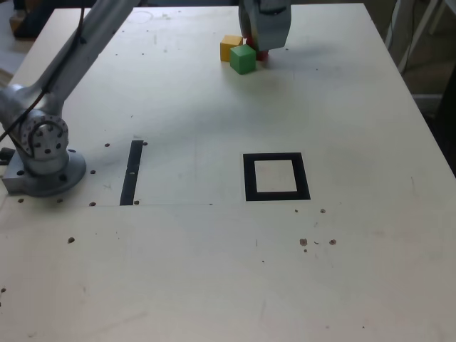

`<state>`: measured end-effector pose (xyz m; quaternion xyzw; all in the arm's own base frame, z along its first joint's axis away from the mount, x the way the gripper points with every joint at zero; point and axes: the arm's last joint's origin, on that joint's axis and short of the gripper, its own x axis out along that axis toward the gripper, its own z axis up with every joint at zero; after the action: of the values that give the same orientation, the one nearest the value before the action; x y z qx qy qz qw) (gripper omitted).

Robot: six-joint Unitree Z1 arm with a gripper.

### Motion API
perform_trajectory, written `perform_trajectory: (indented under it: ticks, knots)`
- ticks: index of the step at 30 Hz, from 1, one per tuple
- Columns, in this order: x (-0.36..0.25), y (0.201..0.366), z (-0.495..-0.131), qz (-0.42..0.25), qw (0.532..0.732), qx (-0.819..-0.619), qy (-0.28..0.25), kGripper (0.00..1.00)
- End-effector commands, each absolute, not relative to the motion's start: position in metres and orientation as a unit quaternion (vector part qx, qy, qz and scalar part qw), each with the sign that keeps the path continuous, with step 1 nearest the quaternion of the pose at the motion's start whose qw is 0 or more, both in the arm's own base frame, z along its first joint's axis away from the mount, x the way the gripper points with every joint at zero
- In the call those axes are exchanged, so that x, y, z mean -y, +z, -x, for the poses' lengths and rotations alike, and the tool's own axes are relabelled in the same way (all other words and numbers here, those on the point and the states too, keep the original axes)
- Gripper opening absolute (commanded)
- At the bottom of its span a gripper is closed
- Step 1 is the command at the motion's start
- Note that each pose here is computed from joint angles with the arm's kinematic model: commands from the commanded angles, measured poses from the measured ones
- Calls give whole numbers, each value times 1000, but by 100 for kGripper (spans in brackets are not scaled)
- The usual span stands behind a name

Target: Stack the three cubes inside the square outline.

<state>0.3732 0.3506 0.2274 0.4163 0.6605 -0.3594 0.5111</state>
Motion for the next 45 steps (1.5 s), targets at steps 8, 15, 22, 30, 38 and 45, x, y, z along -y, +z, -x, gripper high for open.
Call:
perform_trajectory:
  ticks: [8, 15, 22, 30, 38, 45]
  knots:
    - [-350, 223, -373, -406, 512, -667, -358, 40]
    - [-340, 235, -371, -400, 515, -676, -342, 41]
    - [-312, 262, -367, -403, 523, -679, -321, 41]
    - [-275, 284, -363, -399, 532, -682, -305, 42]
    - [-228, 302, -339, -364, 543, -700, -287, 43]
    - [-177, 307, -308, -365, 546, -697, -286, 43]
